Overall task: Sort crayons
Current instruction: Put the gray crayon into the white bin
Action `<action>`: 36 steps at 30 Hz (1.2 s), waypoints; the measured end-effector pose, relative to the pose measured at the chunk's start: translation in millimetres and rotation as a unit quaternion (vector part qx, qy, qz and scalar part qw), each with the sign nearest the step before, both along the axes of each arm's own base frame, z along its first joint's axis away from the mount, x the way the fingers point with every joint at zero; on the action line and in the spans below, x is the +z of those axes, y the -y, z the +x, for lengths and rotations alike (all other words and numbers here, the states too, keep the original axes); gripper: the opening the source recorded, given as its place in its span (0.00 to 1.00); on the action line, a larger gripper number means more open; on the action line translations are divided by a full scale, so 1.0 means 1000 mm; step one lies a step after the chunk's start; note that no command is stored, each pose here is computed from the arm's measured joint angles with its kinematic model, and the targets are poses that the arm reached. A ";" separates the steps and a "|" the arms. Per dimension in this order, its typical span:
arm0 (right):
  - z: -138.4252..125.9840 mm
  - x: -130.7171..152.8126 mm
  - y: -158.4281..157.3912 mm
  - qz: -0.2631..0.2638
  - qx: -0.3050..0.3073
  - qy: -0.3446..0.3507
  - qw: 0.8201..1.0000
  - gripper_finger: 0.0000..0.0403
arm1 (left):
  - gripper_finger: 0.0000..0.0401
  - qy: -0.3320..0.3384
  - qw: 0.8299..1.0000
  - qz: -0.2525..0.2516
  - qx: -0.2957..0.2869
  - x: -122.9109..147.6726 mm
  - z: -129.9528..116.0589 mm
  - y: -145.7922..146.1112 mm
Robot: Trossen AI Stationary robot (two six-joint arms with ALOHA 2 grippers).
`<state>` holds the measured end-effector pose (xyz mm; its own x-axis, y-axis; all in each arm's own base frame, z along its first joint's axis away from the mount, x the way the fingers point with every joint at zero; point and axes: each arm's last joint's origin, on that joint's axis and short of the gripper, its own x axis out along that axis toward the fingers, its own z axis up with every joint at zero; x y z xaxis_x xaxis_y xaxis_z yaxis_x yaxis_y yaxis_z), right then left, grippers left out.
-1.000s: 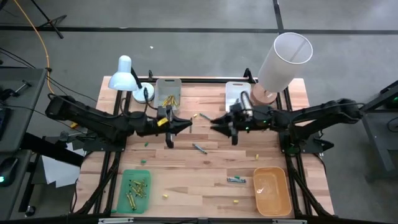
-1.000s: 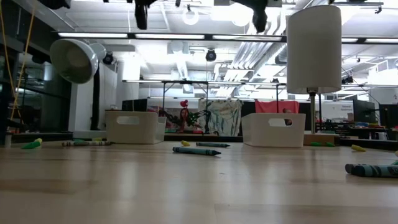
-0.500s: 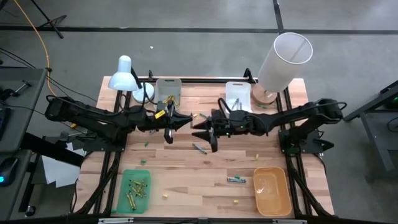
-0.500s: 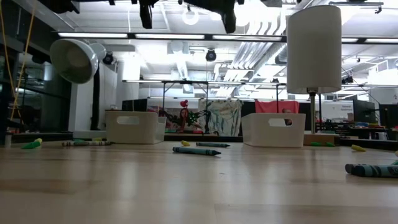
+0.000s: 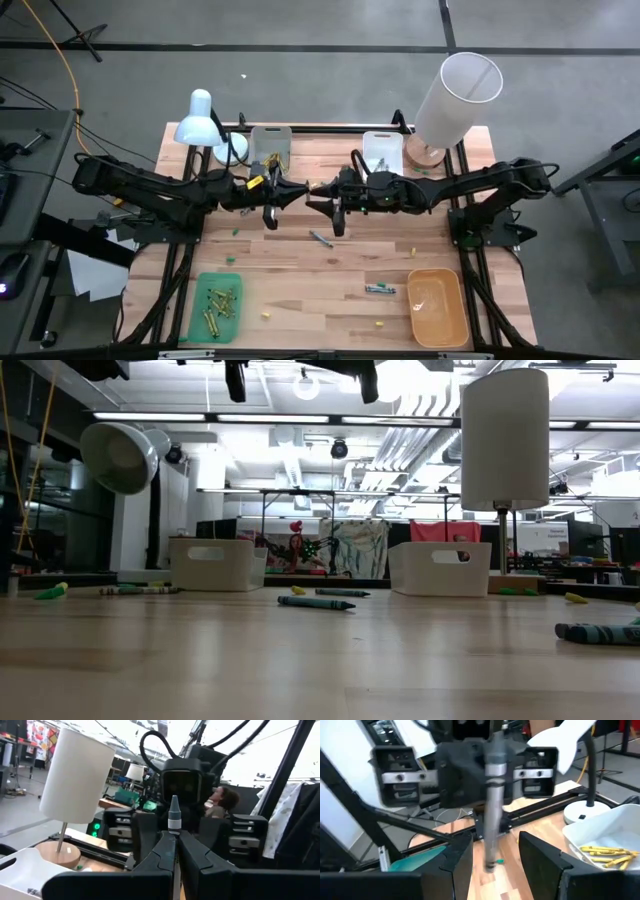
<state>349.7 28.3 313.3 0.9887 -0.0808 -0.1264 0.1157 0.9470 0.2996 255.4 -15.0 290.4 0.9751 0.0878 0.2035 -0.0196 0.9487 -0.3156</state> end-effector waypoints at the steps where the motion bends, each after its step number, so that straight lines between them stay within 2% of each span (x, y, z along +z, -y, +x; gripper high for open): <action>1: 0.000 0.000 0.001 0.001 -0.003 0.001 1.000 0.38 | 0.00 0.000 1.000 0.001 -0.003 0.000 0.000 0.000; 9: 0.001 0.003 0.006 0.008 0.005 0.014 1.000 0.32 | 0.00 0.003 1.000 0.003 -0.011 0.002 0.000 0.001; 19: 0.001 0.002 0.007 0.008 0.008 0.014 1.000 0.26 | 0.00 -0.011 1.000 0.016 -0.003 -0.001 0.016 -0.001; 36: 0.001 0.001 0.006 0.008 0.014 0.006 1.000 0.05 | 0.00 -0.009 0.999 0.030 0.012 0.004 0.012 -0.002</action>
